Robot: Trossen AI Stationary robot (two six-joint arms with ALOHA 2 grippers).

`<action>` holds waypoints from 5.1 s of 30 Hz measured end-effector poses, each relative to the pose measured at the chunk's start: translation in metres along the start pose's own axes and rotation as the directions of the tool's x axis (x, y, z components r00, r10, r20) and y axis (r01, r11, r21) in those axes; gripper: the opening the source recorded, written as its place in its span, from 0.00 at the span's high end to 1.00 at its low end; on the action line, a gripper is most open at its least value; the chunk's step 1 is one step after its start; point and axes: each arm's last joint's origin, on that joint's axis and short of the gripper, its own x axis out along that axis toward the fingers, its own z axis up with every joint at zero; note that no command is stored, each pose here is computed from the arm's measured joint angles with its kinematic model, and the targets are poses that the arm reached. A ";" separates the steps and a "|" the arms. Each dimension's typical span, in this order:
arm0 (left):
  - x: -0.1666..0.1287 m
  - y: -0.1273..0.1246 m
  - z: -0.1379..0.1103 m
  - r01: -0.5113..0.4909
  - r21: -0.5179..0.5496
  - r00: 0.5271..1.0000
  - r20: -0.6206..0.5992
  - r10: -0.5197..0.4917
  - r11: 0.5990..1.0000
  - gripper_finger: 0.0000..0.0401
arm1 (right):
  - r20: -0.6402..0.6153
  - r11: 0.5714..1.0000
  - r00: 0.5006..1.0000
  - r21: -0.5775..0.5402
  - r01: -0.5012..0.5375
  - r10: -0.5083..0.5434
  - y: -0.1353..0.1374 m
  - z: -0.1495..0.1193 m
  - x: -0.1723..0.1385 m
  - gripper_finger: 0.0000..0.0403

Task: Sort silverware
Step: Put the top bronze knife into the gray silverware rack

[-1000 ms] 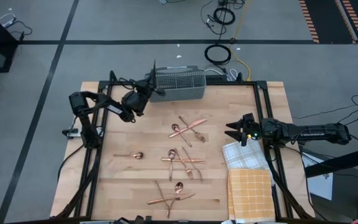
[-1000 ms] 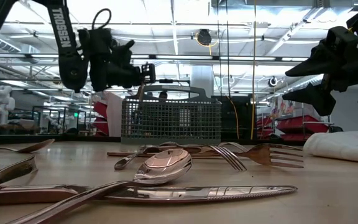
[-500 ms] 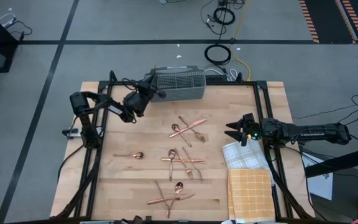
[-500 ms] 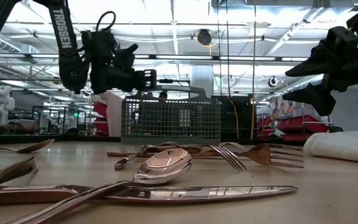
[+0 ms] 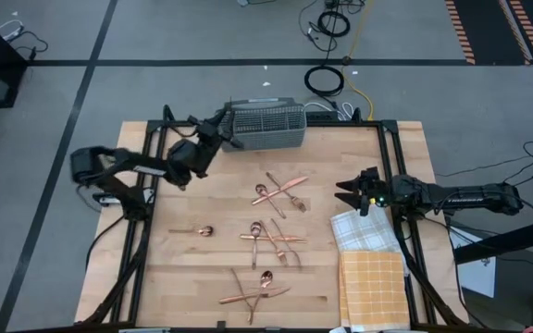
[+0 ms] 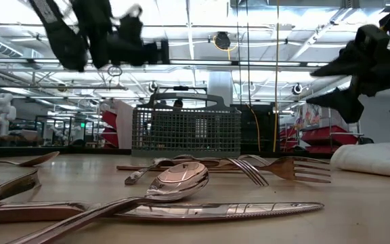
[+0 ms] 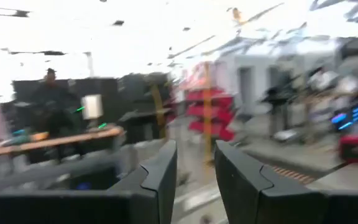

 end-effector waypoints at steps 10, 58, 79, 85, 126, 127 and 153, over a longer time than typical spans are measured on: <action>-0.061 0.004 0.093 0.284 -0.249 0.959 0.091 -0.269 0.926 0.72 | 0.226 0.951 0.972 -0.309 0.012 0.061 0.039 0.052 -0.005 0.28; -0.120 0.012 0.108 0.486 -0.294 0.836 -0.119 -0.536 0.823 0.72 | -0.763 0.611 0.374 -0.647 -0.457 -0.527 -0.038 0.063 0.263 0.33; -0.122 0.010 0.100 0.488 -0.291 0.815 -0.186 -0.549 0.823 0.72 | -0.772 0.672 0.319 -0.636 -0.380 -0.550 -0.054 0.045 0.271 0.87; -0.122 0.011 0.100 0.488 -0.292 0.815 -0.185 -0.549 0.823 0.72 | -0.772 0.696 0.316 -0.635 -0.335 -0.551 -0.055 0.044 0.271 0.94; -0.122 0.011 0.100 0.488 -0.292 0.815 -0.184 -0.549 0.823 0.72 | -0.658 0.626 0.398 -0.746 -0.229 -0.639 -0.010 0.068 0.258 0.95; -0.122 0.010 0.100 0.488 -0.292 0.815 -0.184 -0.549 0.823 0.72 | -0.655 0.626 0.406 -0.748 -0.222 -0.638 -0.008 0.071 0.256 0.95; -0.122 0.010 0.100 0.489 -0.291 0.814 -0.186 -0.550 0.823 0.72 | -0.424 0.414 0.309 -0.905 -0.103 -0.851 -0.005 0.081 0.245 0.96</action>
